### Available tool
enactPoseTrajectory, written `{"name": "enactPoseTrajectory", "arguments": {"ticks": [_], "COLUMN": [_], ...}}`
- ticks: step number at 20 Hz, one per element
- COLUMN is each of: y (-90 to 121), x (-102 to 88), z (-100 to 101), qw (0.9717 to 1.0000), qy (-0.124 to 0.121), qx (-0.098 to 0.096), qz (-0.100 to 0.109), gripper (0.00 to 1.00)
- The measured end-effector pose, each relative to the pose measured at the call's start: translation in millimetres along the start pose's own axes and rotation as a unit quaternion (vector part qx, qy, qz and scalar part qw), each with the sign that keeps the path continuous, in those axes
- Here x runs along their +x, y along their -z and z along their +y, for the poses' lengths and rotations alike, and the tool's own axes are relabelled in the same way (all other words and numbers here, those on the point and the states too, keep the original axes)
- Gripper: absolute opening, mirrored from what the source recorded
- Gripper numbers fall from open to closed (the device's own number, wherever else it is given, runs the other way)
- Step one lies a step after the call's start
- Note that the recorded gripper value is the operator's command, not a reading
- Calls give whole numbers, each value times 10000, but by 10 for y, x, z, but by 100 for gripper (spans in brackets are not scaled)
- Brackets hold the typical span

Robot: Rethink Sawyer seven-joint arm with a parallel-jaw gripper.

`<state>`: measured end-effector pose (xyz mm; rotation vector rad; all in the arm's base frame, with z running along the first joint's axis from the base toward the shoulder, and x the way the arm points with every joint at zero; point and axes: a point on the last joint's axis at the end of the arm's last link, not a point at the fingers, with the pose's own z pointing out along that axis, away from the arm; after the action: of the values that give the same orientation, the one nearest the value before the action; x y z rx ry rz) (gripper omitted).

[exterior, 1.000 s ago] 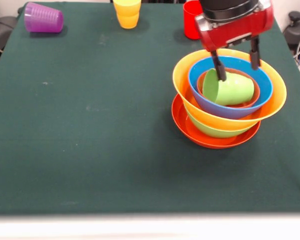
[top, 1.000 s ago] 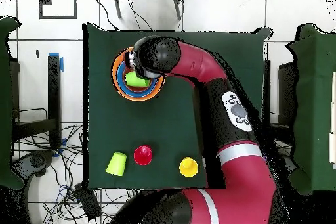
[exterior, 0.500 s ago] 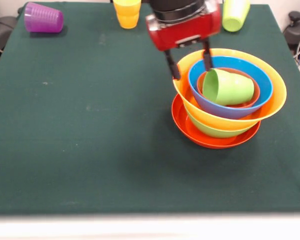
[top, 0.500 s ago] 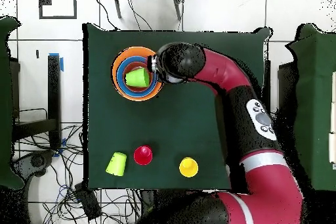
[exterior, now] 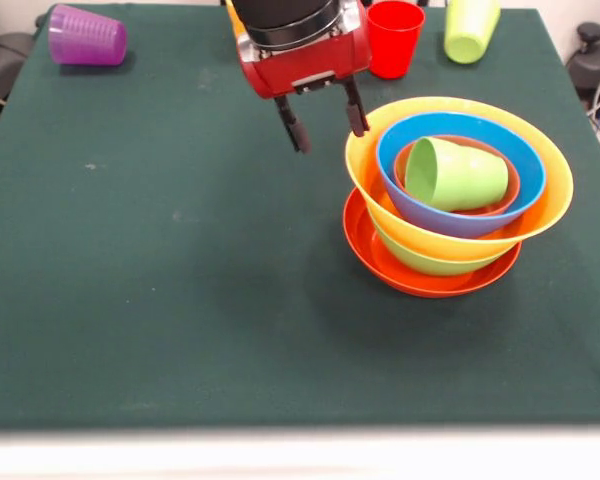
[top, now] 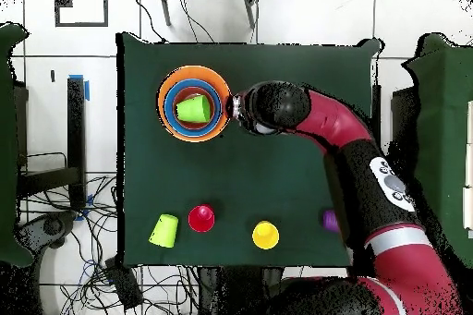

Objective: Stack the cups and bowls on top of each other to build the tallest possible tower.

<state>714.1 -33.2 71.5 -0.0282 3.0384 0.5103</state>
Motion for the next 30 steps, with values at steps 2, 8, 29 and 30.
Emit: {"name": "enactPoseTrajectory", "arguments": {"ticks": [2,8,29,30], "y": [-43,-204,-159,-156], "x": [77,263,130,120], "z": [-10,93,523,527], "qw": [10000,9998,9981,9981], "qy": [27,180,522,526], "qx": [-14,-84,-329,-330], "qz": [24,95,-10,-19], "gripper": [100,100,100,100]}}
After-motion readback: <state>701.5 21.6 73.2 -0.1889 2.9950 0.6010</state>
